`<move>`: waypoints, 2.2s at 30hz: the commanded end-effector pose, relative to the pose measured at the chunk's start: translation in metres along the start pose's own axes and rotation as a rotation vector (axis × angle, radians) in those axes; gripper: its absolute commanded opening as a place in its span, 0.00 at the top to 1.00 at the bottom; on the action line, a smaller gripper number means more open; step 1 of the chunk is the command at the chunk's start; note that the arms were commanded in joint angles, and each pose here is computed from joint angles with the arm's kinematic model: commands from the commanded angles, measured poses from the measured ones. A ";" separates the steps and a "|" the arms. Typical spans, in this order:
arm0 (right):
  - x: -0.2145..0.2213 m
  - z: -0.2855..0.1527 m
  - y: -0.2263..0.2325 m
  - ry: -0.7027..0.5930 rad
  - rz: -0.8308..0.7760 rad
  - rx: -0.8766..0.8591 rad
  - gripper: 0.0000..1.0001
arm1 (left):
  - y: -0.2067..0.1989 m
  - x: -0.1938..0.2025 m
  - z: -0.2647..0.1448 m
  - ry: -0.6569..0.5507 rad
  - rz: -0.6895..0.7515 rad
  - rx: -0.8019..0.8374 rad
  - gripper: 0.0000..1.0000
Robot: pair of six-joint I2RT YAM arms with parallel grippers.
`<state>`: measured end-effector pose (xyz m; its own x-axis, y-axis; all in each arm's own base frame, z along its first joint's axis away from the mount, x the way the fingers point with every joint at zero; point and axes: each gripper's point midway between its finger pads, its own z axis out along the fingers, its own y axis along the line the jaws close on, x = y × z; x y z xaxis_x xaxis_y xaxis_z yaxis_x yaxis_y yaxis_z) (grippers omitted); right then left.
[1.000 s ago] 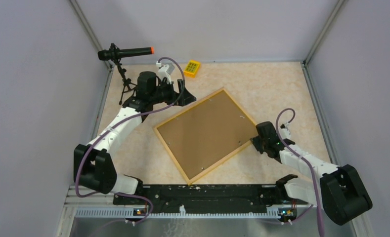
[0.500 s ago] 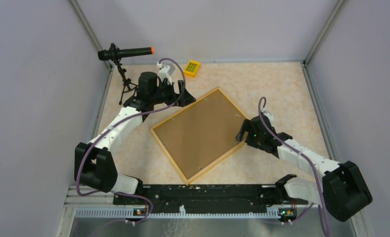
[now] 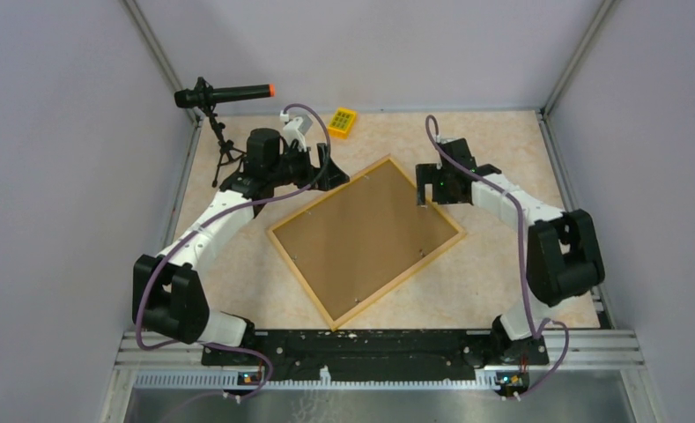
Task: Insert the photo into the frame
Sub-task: Adjust the photo frame at the center of the board, then install the photo frame at the center of the board.
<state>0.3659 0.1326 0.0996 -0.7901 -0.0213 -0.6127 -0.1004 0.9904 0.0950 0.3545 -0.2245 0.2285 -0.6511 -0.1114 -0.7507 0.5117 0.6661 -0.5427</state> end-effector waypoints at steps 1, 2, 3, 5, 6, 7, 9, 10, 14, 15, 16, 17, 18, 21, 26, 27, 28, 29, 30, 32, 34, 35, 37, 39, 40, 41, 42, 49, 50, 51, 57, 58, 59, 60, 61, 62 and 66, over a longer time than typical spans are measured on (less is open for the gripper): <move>0.000 0.023 -0.018 0.082 -0.062 0.002 0.03 | -0.012 -0.016 -0.006 -0.045 0.033 0.036 0.01; 0.003 0.029 -0.019 0.093 -0.058 -0.014 0.04 | -0.013 -0.016 -0.005 -0.043 0.031 0.040 0.01; 0.002 0.033 -0.018 0.092 -0.051 -0.043 0.05 | -0.013 -0.015 -0.006 -0.042 0.027 0.045 0.01; 0.006 0.042 -0.023 0.105 -0.031 -0.036 0.08 | -0.014 -0.015 -0.006 -0.044 0.029 0.048 0.01; 0.008 0.045 -0.024 0.114 -0.026 -0.033 0.10 | -0.014 -0.015 -0.006 -0.045 0.030 0.045 0.01; 0.010 0.048 -0.024 0.121 -0.027 -0.031 0.13 | -0.013 -0.016 -0.006 -0.046 0.029 0.044 0.01; 0.013 0.053 -0.029 0.124 -0.028 -0.008 0.19 | -0.015 -0.015 -0.005 -0.041 0.025 0.056 0.01; 0.014 0.055 -0.034 0.126 -0.030 0.020 0.22 | -0.015 -0.014 -0.005 -0.039 0.022 0.058 0.01; 0.024 0.063 -0.047 0.153 -0.031 0.088 0.29 | -0.014 -0.016 -0.006 -0.042 0.027 0.050 0.01; 0.027 0.064 -0.047 0.154 -0.030 0.091 0.31 | -0.015 -0.016 -0.006 -0.040 0.024 0.055 0.01; 0.030 0.066 -0.048 0.156 -0.027 0.090 0.34 | -0.016 -0.016 -0.006 -0.043 0.026 0.057 0.01; 0.035 0.067 -0.047 0.164 -0.019 0.086 0.36 | -0.015 -0.015 -0.006 -0.043 0.025 0.052 0.01; 0.039 0.067 -0.047 0.171 -0.012 0.082 0.39 | -0.013 -0.015 -0.005 -0.043 0.025 0.046 0.01; 0.052 0.066 -0.044 0.177 0.028 0.070 0.50 | -0.014 -0.013 -0.003 -0.032 0.014 0.057 0.01; 0.085 0.054 -0.040 0.191 0.135 0.050 0.68 | -0.013 -0.011 -0.002 -0.026 0.012 0.056 0.01; 0.091 0.050 -0.039 0.185 0.162 0.046 0.73 | -0.013 -0.011 -0.002 -0.026 0.010 0.059 0.01; 0.096 0.047 -0.038 0.178 0.187 0.036 0.79 | -0.014 -0.011 -0.002 -0.027 0.013 0.059 0.01; 0.101 0.044 -0.037 0.167 0.214 0.031 0.84 | -0.013 -0.011 -0.002 -0.028 0.013 0.053 0.01; 0.104 0.040 -0.036 0.159 0.244 0.030 0.89 | -0.012 -0.012 -0.002 -0.029 0.014 0.053 0.01; 0.112 0.032 -0.029 0.131 0.302 -0.014 0.94 | -0.015 -0.012 -0.002 -0.027 0.008 0.065 0.01; 0.117 0.025 -0.025 0.091 0.356 -0.047 0.98 | -0.016 -0.011 -0.003 -0.026 0.009 0.069 0.01; 0.120 0.022 -0.023 0.080 0.391 -0.057 1.00 | -0.016 -0.012 -0.004 -0.031 0.012 0.065 0.01; 0.123 0.016 -0.014 0.058 0.440 -0.107 1.00 | -0.017 -0.014 -0.005 -0.037 0.016 0.065 0.01; 0.123 0.011 -0.005 0.040 0.444 -0.147 1.00 | -0.017 -0.014 -0.005 -0.036 0.016 0.067 0.01; 0.122 0.009 -0.002 0.039 0.432 -0.161 0.95 | -0.017 -0.013 -0.005 -0.034 0.015 0.069 0.01; 0.120 0.007 -0.001 0.043 0.417 -0.164 0.89 | -0.018 -0.013 -0.005 -0.034 0.015 0.071 0.01; 0.118 0.006 -0.001 0.050 0.402 -0.162 0.85 | -0.018 -0.013 -0.005 -0.035 0.015 0.071 0.01; 0.105 -0.008 -0.010 0.056 0.282 -0.117 0.55 | -0.022 -0.013 -0.006 -0.037 0.018 0.079 0.01; 0.102 -0.010 -0.011 0.050 0.272 -0.111 0.47 | -0.021 -0.014 -0.006 -0.043 0.023 0.073 0.01; 0.097 -0.012 -0.011 0.038 0.263 -0.111 0.43 | -0.020 -0.015 -0.006 -0.044 0.025 0.069 0.01; 0.072 -0.007 -0.015 0.012 0.225 -0.071 0.37 | -0.021 -0.013 -0.005 -0.039 0.025 0.070 0.01; 0.069 -0.004 -0.013 0.010 0.221 -0.076 0.37 | -0.021 -0.013 -0.005 -0.036 0.025 0.071 0.01; 0.065 -0.002 -0.012 0.008 0.217 -0.081 0.37 | -0.022 -0.013 -0.005 -0.030 0.021 0.076 0.01; 0.062 0.001 -0.011 0.006 0.214 -0.080 0.38 | -0.023 -0.013 -0.005 -0.031 0.020 0.081 0.01; 0.059 0.003 -0.011 0.006 0.214 -0.079 0.38 | -0.023 -0.013 -0.005 -0.036 0.023 0.082 0.01; 0.057 0.004 -0.010 0.010 0.212 -0.078 0.38 | -0.022 -0.013 -0.005 -0.037 0.023 0.075 0.01; 0.052 0.011 -0.005 0.013 0.201 -0.088 0.40 | -0.022 -0.011 -0.003 -0.023 0.013 0.084 0.01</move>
<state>0.3152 0.1197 0.0483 -0.8256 0.2002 -0.5275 0.0471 0.9561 0.2891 0.3472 -0.2311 0.2314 -0.6721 -0.1123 -0.7319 0.5214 0.6300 -0.5755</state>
